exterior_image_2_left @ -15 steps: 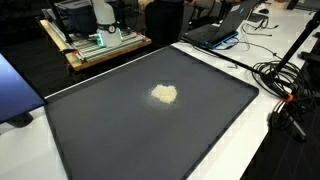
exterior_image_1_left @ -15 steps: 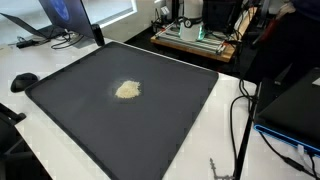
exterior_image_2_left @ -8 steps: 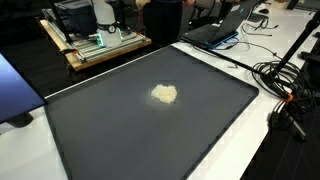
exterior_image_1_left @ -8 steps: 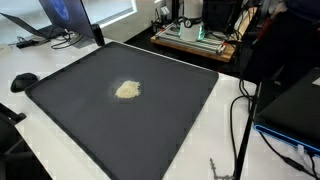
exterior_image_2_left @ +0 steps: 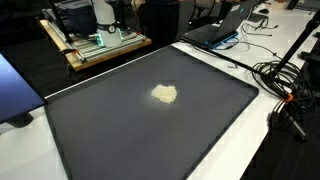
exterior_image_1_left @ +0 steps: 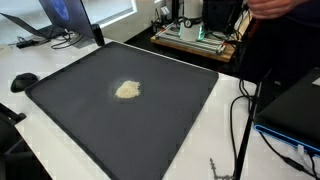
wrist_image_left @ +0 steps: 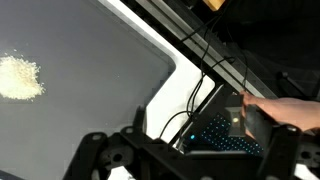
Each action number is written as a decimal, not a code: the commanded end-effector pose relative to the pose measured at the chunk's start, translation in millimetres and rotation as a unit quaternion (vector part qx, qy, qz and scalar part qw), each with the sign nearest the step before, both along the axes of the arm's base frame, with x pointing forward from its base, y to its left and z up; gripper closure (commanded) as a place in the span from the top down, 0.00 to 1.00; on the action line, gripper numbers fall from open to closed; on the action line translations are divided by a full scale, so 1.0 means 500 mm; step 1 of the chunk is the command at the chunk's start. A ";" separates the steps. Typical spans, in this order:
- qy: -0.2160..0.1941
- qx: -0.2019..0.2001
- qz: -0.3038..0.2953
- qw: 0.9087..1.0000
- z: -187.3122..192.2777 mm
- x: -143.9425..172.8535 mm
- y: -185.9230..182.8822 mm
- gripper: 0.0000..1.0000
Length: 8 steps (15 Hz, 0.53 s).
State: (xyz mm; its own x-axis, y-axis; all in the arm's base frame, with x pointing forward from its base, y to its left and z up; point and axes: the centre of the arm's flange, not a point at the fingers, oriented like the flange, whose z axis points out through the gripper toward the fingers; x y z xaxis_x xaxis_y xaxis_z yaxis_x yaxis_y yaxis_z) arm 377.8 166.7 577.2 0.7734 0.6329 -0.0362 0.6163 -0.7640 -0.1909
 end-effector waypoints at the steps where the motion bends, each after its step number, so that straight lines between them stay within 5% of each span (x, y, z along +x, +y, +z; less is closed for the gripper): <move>1: -0.012 0.020 0.044 0.999 0.022 0.020 0.035 1.00; 6: -0.011 0.030 0.086 0.996 0.032 0.039 0.049 0.99; 7: -0.013 0.032 0.092 0.995 0.033 0.044 0.049 0.93; 8: -0.013 0.032 0.096 0.995 0.034 0.048 0.051 0.76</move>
